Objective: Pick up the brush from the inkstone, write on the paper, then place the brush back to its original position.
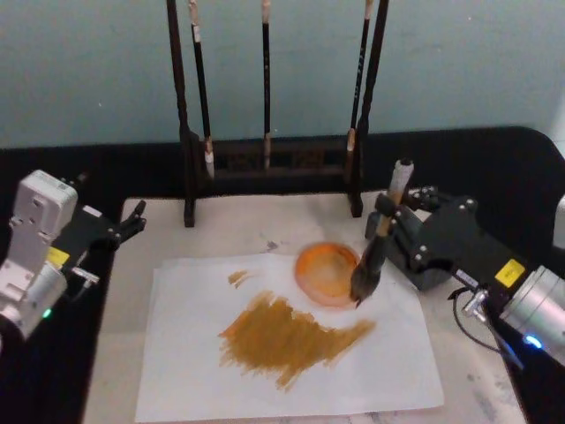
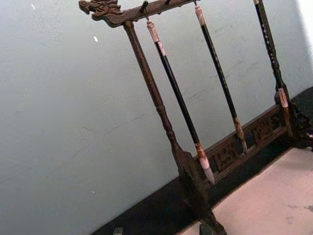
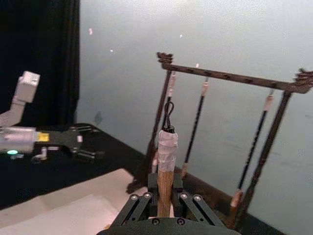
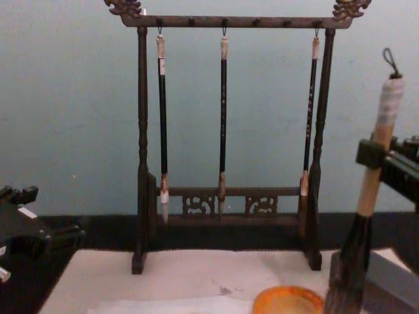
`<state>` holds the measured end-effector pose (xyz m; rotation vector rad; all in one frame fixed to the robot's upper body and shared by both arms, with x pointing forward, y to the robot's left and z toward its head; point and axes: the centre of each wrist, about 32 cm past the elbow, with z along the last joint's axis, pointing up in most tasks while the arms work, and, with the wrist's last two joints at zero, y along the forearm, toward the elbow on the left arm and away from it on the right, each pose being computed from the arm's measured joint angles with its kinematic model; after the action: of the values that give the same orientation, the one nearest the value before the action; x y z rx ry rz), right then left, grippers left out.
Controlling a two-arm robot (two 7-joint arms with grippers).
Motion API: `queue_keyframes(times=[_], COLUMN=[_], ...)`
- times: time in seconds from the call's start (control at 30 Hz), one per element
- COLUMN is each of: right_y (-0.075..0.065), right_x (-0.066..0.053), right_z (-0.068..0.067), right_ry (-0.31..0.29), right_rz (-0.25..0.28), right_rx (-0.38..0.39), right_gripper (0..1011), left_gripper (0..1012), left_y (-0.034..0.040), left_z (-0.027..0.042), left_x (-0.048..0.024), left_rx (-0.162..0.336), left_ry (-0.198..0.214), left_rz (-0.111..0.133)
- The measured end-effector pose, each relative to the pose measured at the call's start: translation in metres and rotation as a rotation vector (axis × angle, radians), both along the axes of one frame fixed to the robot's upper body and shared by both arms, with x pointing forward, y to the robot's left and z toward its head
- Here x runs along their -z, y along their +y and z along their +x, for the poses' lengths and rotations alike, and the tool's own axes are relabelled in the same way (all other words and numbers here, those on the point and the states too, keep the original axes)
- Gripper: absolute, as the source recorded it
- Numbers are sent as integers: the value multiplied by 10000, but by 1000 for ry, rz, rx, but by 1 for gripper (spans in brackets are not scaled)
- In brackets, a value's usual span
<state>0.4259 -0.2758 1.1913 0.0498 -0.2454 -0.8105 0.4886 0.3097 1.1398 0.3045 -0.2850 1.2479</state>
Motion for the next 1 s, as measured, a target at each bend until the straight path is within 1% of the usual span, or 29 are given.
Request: queue_keyframes(times=[0.13,0.3,0.47,0.67,0.87,1.0], right_y=[46,103,181,239,224,183], right_x=[13,32,35,31,49,60], right_z=[-34,-52,-10,37,9,-69], right_ry=[21,27,18,8,22,44], right_rz=[-3,5,13,14,12,6], right_rx=[-33,-56,-82,-110,-117,-110], right_gripper=[168,168,168,168,168,168], left_gripper=[1010,1010,1010,1010,1010,1009], left_y=[0,0,0,0,0,0], left_z=[0,0,0,0,0,0], left_x=[0,0,0,0,0,0], left_rx=[0,0,0,0,0,0], left_ry=[0,0,0,0,0,0], left_rz=[0,0,0,0,0,0])
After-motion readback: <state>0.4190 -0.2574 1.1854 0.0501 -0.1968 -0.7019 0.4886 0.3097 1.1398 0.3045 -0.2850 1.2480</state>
